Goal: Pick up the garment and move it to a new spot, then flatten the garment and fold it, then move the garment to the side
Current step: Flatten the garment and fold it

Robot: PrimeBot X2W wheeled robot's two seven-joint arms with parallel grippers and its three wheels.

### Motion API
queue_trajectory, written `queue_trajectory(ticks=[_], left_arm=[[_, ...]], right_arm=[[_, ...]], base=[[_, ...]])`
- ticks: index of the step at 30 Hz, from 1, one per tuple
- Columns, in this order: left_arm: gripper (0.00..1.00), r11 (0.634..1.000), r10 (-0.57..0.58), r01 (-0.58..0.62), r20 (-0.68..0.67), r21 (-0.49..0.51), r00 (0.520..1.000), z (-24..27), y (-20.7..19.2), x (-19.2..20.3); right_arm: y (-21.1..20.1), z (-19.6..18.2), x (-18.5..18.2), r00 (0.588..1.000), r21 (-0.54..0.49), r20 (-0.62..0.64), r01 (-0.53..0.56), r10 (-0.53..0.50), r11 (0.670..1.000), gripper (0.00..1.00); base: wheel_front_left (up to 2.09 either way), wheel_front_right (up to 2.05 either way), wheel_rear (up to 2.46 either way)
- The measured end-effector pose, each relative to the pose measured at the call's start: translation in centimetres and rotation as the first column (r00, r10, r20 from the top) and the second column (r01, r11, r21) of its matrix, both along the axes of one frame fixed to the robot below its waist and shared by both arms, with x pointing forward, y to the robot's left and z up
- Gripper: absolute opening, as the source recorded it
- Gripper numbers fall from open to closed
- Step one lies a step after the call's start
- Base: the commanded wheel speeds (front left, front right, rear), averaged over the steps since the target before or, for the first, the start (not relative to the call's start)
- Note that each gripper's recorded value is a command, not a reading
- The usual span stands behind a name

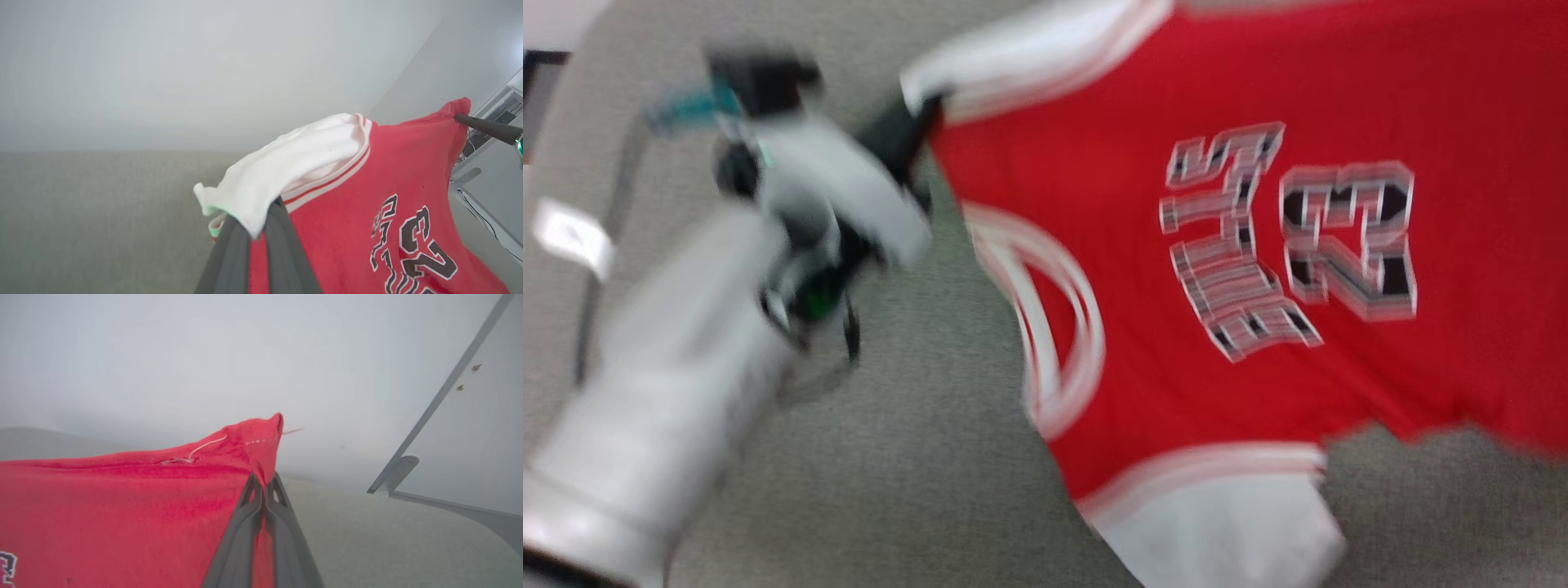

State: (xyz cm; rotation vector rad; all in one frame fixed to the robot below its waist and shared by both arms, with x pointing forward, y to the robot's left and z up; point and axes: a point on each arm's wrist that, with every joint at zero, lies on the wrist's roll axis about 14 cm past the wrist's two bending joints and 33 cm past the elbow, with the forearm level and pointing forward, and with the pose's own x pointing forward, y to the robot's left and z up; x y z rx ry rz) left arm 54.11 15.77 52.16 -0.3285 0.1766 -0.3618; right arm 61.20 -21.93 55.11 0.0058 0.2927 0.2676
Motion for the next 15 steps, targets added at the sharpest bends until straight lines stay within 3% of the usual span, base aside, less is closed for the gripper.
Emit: queue_trajectory(ticks=[4,9,15], left_arm=[[0.0,0.999,0.028,-0.023,0.151,-0.035,0.988,6.2,-0.4,5.6],[0.0,0.995,0.078,-0.056,0.271,-0.088,0.959,12.0,-1.2,10.8],[0.0,0.97,0.12,0.004,0.496,-0.242,0.86,21.9,-3.2,13.0]], right_arm=[[-2.5,4.7,3.2,0.978,0.087,0.168,0.111,-0.125,0.99,0.0],[-3.7,9.4,5.6,0.918,0.163,0.334,0.165,-0.212,0.973,0.0],[-6.0,15.3,6.4,0.804,0.212,0.519,0.208,-0.29,0.955,0.0]], base=[[0.0,0.0,0.0],[0.0,0.0,0.0],[0.0,0.0,0.0]])
